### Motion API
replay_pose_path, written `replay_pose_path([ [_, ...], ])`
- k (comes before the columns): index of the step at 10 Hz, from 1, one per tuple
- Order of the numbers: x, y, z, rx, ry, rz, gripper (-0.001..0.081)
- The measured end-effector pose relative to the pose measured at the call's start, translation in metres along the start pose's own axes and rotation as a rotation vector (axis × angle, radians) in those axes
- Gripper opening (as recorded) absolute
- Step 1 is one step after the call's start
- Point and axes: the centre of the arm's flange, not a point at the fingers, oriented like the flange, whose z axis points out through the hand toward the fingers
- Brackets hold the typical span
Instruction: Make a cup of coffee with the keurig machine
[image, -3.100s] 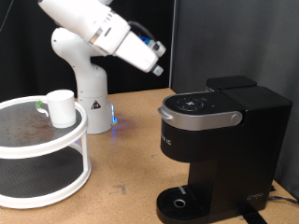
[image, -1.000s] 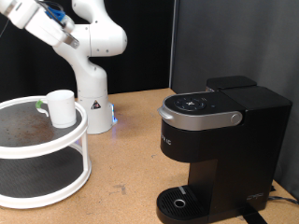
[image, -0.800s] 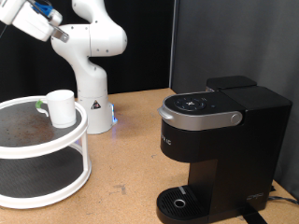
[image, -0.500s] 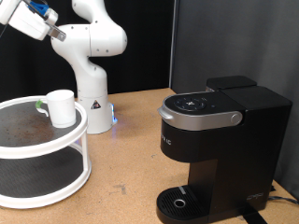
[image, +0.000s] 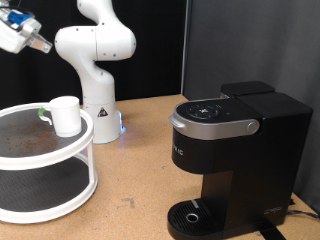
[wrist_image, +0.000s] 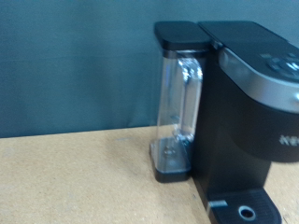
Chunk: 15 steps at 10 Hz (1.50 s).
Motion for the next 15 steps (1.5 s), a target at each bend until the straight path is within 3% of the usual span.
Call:
replay_pose_path([
  [2,-0.012,0.016,-0.002,-0.019,0.013,0.030,0.0000],
  [8,-0.030,0.039,-0.011,-0.035,0.020,-0.017,0.0000],
  [15,-0.058,0.079,0.015,-0.081,-0.013,0.010,0.0000],
])
